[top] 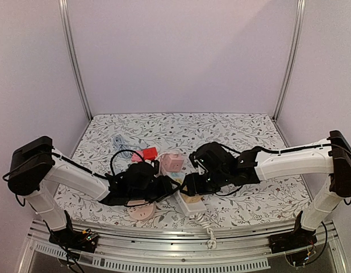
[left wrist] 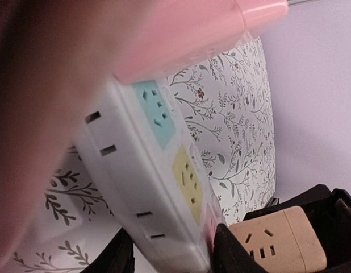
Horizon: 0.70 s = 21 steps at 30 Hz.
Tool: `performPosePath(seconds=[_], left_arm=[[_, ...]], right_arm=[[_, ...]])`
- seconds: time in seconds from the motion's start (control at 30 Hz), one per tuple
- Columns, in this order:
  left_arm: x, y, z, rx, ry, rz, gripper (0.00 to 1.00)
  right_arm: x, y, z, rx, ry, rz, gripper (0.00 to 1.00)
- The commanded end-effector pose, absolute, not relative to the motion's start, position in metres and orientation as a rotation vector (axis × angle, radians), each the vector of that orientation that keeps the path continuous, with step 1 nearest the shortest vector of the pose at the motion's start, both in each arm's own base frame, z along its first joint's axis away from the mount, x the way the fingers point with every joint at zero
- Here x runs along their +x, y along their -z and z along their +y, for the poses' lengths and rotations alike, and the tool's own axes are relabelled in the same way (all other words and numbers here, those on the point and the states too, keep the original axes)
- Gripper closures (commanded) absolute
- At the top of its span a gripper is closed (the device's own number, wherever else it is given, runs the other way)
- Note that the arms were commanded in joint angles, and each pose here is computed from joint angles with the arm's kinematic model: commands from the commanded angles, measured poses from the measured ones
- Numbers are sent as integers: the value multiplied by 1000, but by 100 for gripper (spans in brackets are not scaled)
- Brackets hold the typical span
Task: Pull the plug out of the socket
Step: Remove the plug from the socket.
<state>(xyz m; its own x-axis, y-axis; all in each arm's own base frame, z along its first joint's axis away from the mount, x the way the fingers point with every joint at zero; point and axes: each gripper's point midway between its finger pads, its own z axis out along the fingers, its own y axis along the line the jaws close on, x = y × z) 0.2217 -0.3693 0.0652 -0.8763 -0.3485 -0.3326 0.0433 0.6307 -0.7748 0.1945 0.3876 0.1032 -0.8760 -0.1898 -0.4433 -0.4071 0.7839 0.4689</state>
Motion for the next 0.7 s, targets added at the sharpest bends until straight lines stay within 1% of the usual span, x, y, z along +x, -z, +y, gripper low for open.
performPosePath(seconds=[0.0,0.27,0.5,0.57,0.67], left_arm=[[225,-57,-364,-236,1119,2414,56],[223,-50,-356,-144,1002,2443,61],[221,-60,-359,-99,995,2410,62],[220,-63,-360,-95,999,2404,62],[220,-67,-361,-93,1008,2399,62]], right_arm=[[197,-154,425,-494,-1037,2429,89],[198,-151,417,-517,-1084,2458,88],[195,-147,420,-545,-1114,2488,89],[197,-141,418,-526,-1075,2498,89],[198,-137,414,-517,-944,2502,89]])
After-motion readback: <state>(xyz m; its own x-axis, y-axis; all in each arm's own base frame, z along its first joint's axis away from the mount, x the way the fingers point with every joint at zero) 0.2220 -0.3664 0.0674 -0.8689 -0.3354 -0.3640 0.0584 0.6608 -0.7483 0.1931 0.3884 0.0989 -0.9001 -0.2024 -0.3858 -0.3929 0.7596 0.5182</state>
